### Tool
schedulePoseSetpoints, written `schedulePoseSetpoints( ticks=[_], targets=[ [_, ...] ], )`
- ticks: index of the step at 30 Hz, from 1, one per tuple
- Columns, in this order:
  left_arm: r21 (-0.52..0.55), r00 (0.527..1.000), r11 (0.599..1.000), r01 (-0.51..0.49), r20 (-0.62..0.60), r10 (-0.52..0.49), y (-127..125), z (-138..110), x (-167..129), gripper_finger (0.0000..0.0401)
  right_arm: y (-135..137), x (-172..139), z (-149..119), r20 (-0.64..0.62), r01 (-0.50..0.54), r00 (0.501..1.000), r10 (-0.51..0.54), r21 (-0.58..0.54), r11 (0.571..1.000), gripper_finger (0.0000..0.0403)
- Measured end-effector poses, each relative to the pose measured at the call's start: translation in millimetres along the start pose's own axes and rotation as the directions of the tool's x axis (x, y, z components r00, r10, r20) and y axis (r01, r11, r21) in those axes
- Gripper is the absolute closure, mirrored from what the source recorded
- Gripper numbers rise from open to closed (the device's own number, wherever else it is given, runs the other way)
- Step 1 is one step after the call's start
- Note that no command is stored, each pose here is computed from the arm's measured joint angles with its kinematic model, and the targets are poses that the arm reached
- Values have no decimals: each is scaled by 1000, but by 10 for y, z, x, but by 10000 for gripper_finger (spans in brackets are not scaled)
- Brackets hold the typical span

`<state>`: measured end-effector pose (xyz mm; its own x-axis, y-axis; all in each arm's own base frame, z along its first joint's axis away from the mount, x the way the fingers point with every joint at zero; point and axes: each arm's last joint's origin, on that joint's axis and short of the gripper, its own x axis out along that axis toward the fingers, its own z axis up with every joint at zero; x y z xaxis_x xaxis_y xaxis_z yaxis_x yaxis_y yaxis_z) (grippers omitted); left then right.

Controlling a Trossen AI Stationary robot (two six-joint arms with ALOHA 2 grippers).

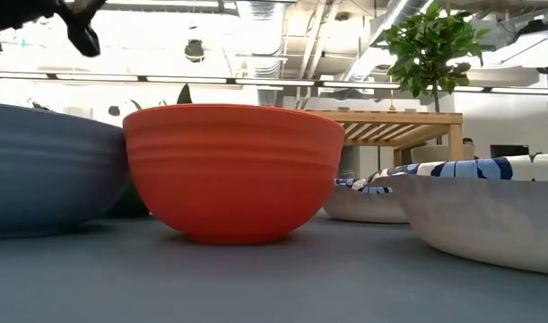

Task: Place and stack bowls onto a shelf
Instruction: Put the white patterned bowl on the shelf

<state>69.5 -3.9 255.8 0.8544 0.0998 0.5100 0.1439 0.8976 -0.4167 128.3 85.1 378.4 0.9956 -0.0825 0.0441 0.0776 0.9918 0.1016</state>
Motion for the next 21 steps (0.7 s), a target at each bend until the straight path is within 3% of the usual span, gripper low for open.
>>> schedulePoseSetpoints(
  ticks=[3, 6, 8, 12, 15, 21],
  targets=[
    [23, 998, 1000, -21, -57, 22, -53, 126, 19, 208, -129, -44, -86, -180, 160, 973, -143, 87, 983, 177],
    [46, 990, 996, -76, -113, 81, -82, 218, 35, 208, -252, -86, -284, -370, 324, 892, -259, 125, 938, 177],
    [60, 984, 993, -106, -137, 113, -96, 258, 52, 208, -307, -90, -435, -488, 420, 814, -315, 121, 900, 177],
    [100, 973, 984, -147, -163, 162, -101, 270, 96, 208, -349, -35, -715, -727, 559, 577, -372, 21, 829, 177],
    [136, 964, 974, -179, -173, 201, -88, 244, 125, 208, -311, 79, -878, -834, 565, 417, -362, -75, 822, 177],
    [168, 947, 961, -218, -203, 250, -68, 175, 185, 208, -171, 332, -1180, -896, 474, 238, -375, -229, 850, 177]
  ],
)
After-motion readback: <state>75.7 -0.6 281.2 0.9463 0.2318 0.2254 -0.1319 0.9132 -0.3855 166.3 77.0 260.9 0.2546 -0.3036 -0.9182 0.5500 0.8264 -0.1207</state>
